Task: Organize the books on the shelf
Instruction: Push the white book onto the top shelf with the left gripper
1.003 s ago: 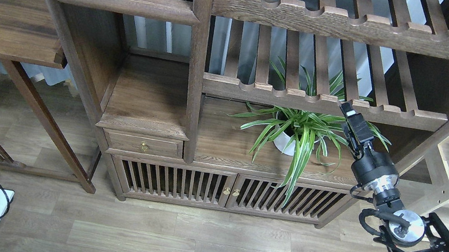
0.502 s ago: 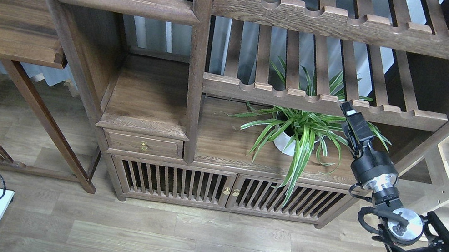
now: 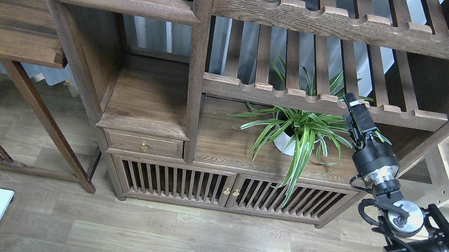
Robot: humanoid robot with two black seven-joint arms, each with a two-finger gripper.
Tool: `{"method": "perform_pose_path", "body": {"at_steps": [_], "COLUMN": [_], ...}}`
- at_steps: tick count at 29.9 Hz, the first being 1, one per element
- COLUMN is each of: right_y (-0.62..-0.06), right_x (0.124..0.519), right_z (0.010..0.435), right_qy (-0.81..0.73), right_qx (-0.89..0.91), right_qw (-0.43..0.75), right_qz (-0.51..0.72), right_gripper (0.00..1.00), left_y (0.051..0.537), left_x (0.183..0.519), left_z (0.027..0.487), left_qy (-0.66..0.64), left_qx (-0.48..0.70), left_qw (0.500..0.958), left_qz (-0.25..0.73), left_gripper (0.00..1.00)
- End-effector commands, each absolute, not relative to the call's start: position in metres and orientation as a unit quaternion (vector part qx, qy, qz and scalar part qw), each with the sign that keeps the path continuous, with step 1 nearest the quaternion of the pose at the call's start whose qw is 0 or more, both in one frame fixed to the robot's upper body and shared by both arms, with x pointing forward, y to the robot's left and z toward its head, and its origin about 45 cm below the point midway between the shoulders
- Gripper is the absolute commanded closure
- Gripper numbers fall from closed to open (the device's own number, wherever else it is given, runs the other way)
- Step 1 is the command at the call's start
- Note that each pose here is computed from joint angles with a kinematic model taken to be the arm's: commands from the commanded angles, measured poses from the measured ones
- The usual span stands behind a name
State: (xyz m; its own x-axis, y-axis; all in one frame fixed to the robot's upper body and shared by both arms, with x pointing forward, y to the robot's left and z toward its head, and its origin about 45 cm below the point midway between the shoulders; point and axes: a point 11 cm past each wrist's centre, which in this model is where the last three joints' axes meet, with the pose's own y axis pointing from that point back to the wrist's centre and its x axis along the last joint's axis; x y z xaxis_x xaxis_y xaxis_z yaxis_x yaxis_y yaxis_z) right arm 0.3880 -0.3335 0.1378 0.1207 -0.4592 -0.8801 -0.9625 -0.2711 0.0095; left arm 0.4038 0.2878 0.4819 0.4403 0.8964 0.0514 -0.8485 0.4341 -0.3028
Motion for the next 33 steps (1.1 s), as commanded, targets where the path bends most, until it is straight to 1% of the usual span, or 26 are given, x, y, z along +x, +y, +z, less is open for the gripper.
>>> {"method": "perform_pose_path", "body": {"at_steps": [1, 11, 19, 22, 26, 30, 33], "right_y": [-0.336, -0.337, -0.339, -0.339, -0.339, -0.336, -0.334], "right_x": [0.389, 0.39, 0.391, 0.391, 0.391, 0.391, 0.391], "right_z": [0.139, 0.143, 0.145, 0.146, 0.146, 0.146, 0.146], "right_qy": [0.522, 0.52, 0.52, 0.52, 0.52, 0.517, 0.515], "right_qx": [-0.683, -0.682, -0.684, -0.684, -0.683, -0.683, -0.683], "right_qw": [0.307, 0.314, 0.314, 0.315, 0.316, 0.318, 0.319], "right_qz": [0.408, 0.407, 0.405, 0.404, 0.405, 0.405, 0.407], "right_gripper": [0.05, 0.05, 0.05, 0.05, 0.05, 0.05, 0.05], "left_y": [0.289, 0.302, 0.306, 0.302, 0.3, 0.295, 0.29], "left_x": [0.416, 0.419, 0.439, 0.446, 0.455, 0.467, 0.478], "left_z": [0.482, 0.483, 0.463, 0.464, 0.452, 0.452, 0.46], "left_qy": [-0.091, -0.098, -0.074, -0.068, -0.053, -0.046, -0.046], "left_qx": [-0.111, -0.099, -0.092, -0.096, -0.08, -0.066, -0.06], "left_qw": [0.839, 0.829, 0.812, 0.804, 0.802, 0.803, 0.801], "left_qz": [0.525, 0.541, 0.572, 0.583, 0.59, 0.591, 0.595], "left_gripper": [1.0, 1.0, 1.0, 1.0, 1.0, 1.0, 1.0]}}
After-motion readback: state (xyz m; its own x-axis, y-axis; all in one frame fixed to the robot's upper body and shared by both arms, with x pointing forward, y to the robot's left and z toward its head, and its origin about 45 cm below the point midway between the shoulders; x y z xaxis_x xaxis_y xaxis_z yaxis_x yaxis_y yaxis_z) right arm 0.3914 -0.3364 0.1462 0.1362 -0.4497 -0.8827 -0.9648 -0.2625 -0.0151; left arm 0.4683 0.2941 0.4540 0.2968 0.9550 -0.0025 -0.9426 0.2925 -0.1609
